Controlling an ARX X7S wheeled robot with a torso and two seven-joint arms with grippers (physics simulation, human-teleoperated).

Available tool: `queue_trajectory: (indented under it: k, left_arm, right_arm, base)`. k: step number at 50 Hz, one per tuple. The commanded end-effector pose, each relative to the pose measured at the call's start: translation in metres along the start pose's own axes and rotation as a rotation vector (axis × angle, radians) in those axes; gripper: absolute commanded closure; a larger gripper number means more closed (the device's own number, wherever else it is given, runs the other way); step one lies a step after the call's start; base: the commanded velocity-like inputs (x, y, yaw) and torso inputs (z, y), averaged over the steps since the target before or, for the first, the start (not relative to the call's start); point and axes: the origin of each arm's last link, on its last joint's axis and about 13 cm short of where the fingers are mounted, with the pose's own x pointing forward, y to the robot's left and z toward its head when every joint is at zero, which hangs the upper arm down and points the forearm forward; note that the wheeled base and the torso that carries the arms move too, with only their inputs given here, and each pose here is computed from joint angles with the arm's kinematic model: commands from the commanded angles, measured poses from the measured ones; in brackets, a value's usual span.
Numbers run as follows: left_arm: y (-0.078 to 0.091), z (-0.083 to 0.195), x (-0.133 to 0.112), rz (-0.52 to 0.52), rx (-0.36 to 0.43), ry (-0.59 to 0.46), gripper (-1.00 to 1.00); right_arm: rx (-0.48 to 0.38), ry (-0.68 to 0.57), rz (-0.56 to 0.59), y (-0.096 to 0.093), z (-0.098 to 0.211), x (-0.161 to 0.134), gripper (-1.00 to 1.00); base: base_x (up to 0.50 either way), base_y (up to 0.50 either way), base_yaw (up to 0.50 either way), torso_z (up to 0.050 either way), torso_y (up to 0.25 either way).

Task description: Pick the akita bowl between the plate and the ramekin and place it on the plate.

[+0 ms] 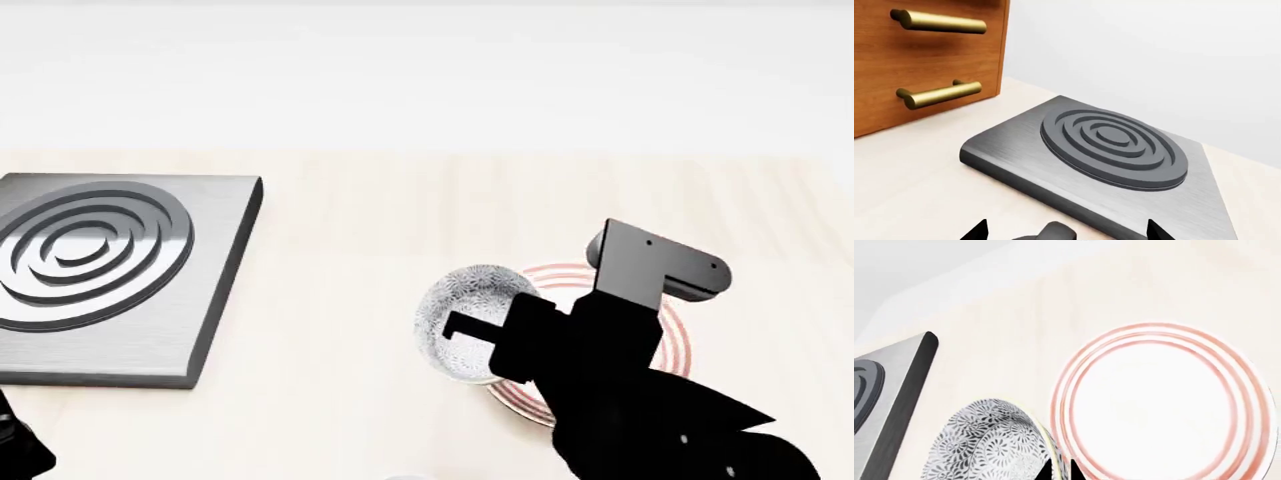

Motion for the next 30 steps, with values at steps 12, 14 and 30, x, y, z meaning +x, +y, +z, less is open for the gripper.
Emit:
queue_trajectory:
  k: [12,14,30]
  left_arm:
    - [0.0,0.0,0.0,0.0,0.007,-0.003,-1.0]
    - [0.0,0.0,0.0,0.002,0.007,-0.002,-1.0]
    - [0.0,-0.001,0.001,0.002,0.005,-0.001,-1.0]
  right_arm:
    - [0.086,-0.005,-0.048,-0.001,0.039,0.017,1.0]
    - [0.09,0.001,-0.055,-0.001,0.043,0.02,1.0]
    - [0.17,0.01,-0.124,-0.004,0.062,0.042,1.0]
  base:
    - [0.0,0.0,0.0,0.0,0.0]
    - [0.0,0.0,0.0,0.0,0.0]
    - [0.0,0.0,0.0,0.0,0.001]
